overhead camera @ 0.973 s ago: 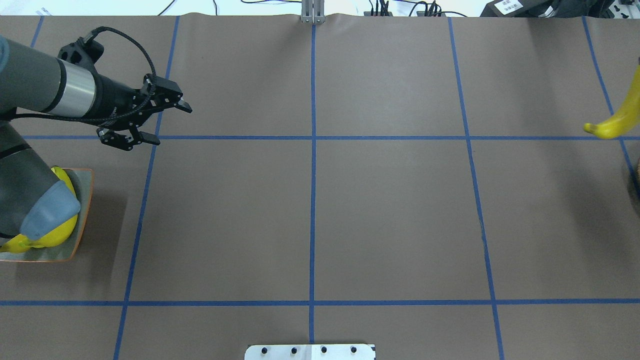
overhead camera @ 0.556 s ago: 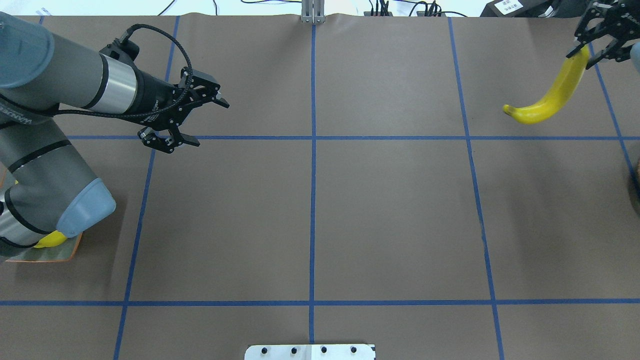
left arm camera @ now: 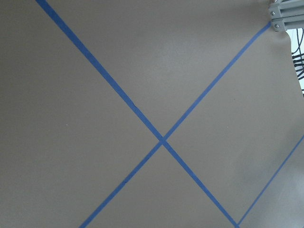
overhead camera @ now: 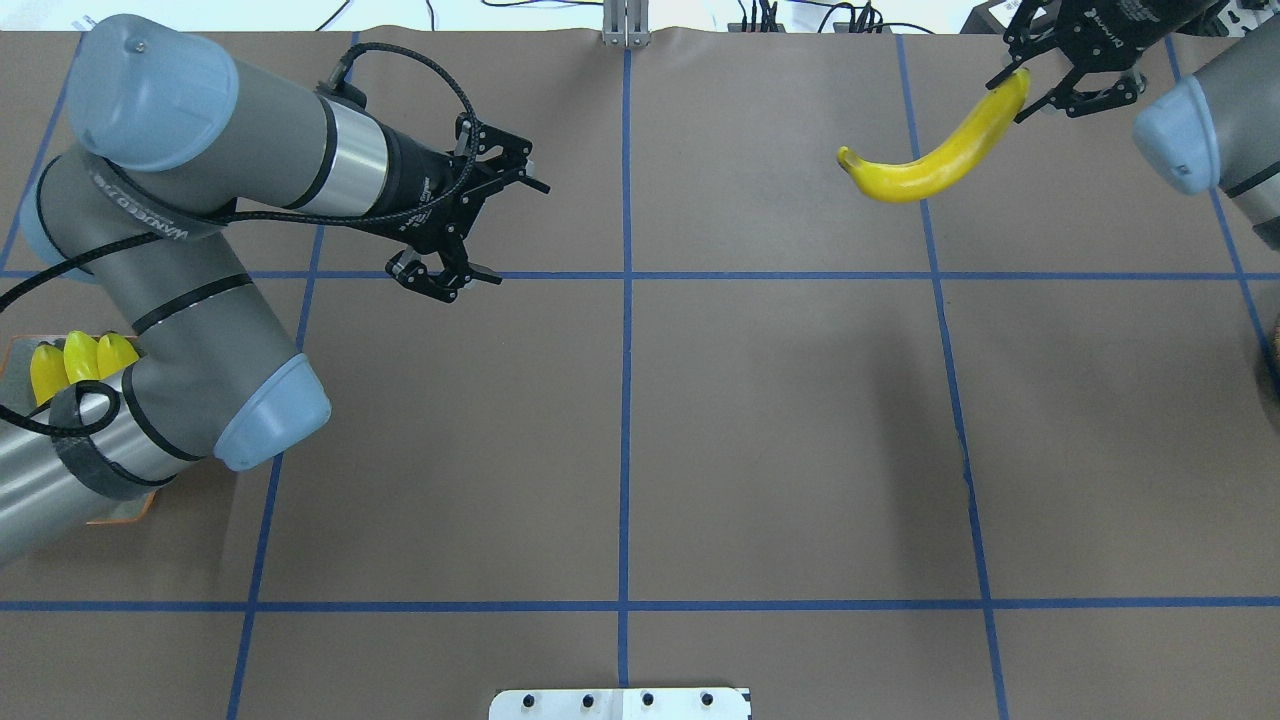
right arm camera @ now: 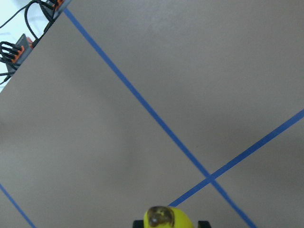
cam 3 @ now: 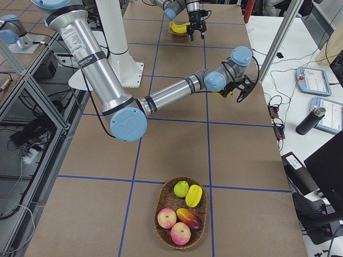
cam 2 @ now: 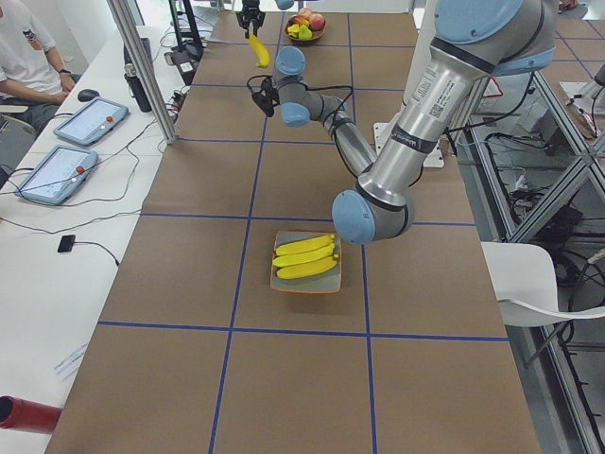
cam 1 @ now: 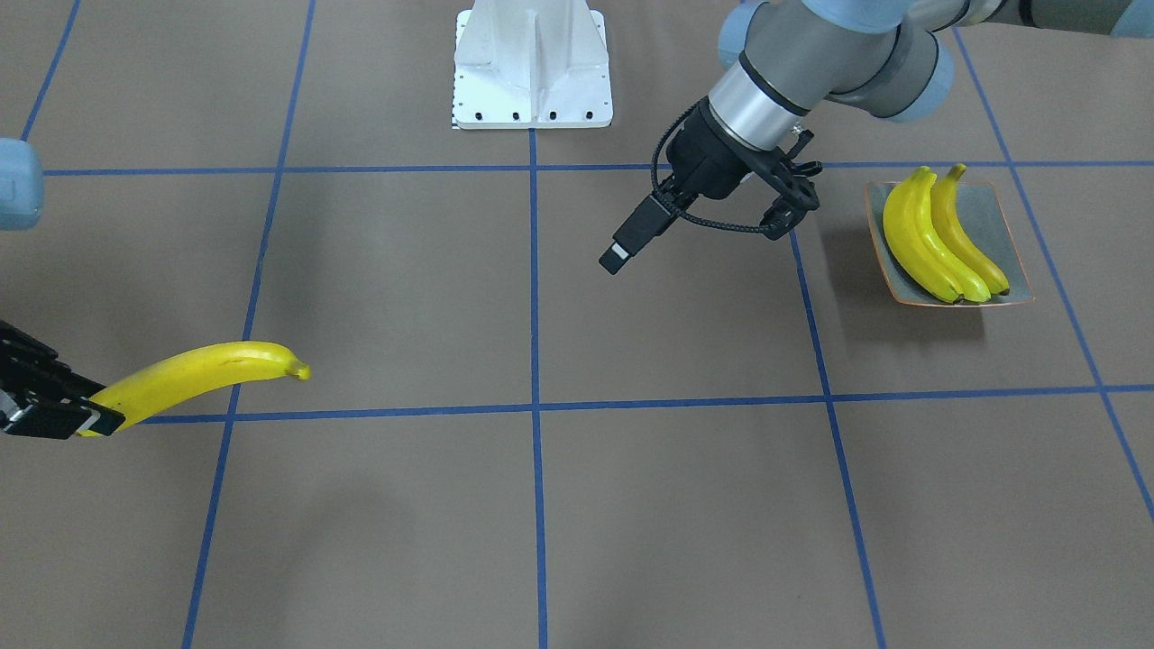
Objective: Transfer all bananas from basket to plate
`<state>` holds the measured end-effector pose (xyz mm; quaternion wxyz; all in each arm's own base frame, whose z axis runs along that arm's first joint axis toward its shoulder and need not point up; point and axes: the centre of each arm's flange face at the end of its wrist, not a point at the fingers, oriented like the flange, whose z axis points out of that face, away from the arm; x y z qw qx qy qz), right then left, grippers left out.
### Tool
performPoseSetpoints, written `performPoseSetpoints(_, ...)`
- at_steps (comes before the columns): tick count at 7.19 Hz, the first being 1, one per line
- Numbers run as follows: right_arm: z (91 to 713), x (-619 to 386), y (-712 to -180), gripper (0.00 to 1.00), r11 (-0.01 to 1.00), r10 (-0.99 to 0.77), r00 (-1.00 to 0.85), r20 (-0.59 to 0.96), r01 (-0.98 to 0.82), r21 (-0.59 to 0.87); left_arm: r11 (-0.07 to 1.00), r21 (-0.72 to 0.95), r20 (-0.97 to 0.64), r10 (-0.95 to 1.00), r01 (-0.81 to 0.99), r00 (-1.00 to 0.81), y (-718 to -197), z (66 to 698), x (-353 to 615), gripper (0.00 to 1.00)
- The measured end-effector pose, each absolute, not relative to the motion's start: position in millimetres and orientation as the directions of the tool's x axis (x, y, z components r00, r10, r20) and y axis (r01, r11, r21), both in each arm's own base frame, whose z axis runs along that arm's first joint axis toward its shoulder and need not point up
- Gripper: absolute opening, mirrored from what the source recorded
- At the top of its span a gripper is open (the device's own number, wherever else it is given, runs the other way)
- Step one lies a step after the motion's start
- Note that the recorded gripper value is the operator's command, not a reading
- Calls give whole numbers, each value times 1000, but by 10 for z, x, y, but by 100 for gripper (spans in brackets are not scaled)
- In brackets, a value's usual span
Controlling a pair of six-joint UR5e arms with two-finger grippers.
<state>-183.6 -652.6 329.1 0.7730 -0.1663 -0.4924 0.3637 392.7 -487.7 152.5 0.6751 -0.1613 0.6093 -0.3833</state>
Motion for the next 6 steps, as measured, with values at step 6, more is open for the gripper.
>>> performPoseSetpoints(6,2127,-2695,-6265,0,463,864,52,501,-476,-748,392,-864,-477,-837,315,-268,-4954,989,4169,100)
